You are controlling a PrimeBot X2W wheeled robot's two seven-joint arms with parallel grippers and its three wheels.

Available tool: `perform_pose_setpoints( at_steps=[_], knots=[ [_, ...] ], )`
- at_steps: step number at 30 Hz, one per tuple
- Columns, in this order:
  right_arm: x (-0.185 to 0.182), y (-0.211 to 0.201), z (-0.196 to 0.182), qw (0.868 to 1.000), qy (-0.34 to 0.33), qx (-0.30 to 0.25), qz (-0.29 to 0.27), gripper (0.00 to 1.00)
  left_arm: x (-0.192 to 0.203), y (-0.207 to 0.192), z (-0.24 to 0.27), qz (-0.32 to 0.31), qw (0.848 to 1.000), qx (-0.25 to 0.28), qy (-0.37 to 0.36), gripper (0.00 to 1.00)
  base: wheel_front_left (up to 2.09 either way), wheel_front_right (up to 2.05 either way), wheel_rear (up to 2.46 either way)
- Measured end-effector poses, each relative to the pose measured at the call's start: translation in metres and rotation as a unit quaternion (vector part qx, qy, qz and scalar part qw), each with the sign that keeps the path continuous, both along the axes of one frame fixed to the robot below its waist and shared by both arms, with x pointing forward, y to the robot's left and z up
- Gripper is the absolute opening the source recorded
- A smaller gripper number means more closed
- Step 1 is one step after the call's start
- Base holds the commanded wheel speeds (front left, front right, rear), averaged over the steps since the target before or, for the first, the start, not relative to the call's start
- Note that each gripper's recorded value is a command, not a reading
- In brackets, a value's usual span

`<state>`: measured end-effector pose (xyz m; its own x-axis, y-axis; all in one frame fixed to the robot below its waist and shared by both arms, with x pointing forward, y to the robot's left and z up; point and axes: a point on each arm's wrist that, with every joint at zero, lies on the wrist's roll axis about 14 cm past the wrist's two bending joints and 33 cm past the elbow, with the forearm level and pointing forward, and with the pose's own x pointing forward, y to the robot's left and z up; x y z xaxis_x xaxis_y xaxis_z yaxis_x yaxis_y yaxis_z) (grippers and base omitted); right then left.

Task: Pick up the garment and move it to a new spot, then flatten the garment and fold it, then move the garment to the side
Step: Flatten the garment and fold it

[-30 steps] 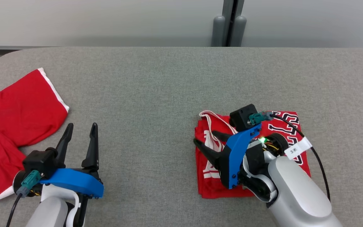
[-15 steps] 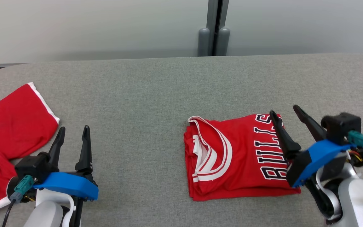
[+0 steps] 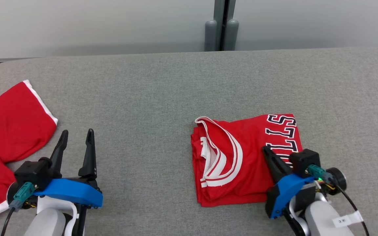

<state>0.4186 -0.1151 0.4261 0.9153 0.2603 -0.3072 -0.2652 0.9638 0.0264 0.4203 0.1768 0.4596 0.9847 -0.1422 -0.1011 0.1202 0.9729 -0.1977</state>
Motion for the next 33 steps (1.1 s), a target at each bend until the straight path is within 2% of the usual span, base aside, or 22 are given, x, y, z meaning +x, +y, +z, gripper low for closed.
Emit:
perform_pose_setpoints(
  at_steps=[5, 12, 16, 20, 21, 22, 23, 28, 33],
  knots=[
    [0.001, 0.054, -0.018, 0.996, 0.037, 0.022, 0.077, 0.0, -0.002, 0.007, 0.001, 0.007, 1.0, 0.004, 0.001, 1.0, 0.0, 0.0, 0.0],
    [-0.029, 0.113, -0.045, 0.977, 0.118, 0.027, 0.175, 0.0, -0.007, 0.019, -0.001, 0.022, 1.0, 0.007, 0.005, 1.0, 0.0, 0.0, 0.0],
    [-0.042, 0.134, -0.04, 0.969, 0.133, 0.064, 0.199, 0.0, -0.007, 0.02, -0.001, 0.024, 1.0, 0.005, 0.004, 1.0, 0.0, 0.0, 0.0],
    [-0.025, 0.135, -0.014, 0.974, 0.086, 0.1, 0.185, 0.0, -0.004, 0.016, 0.0, 0.022, 1.0, 0.003, 0.001, 1.0, 0.0, 0.0, 0.0],
    [-0.019, 0.131, -0.007, 0.976, 0.073, 0.106, 0.177, 0.07, -0.003, 0.015, 0.001, 0.021, 1.0, 0.003, 0.001, 1.0, 0.0, 0.0, 0.0],
    [-0.014, 0.126, -0.002, 0.978, 0.062, 0.109, 0.167, 0.69, -0.002, 0.014, 0.001, 0.02, 1.0, 0.002, 0.0, 1.0, 0.0, 0.0, 0.0],
    [-0.009, 0.119, 0.002, 0.981, 0.051, 0.109, 0.155, 1.0, -0.002, 0.014, 0.001, 0.02, 1.0, 0.0, 0.0, 1.0, 0.0, 0.0, 0.0],
    [0.019, 0.073, 0.044, 0.989, -0.049, 0.107, 0.084, 1.0, 0.0, 0.008, 0.006, 0.013, 1.0, -0.003, -0.008, 1.0, 0.0, 0.0, 0.0],
    [0.022, -0.001, 0.079, 0.986, -0.139, 0.092, -0.022, 1.0, -0.004, 0.0, 0.011, 0.006, 1.0, -0.008, -0.017, 1.0, 0.0, 0.0, 0.0]
  ],
)
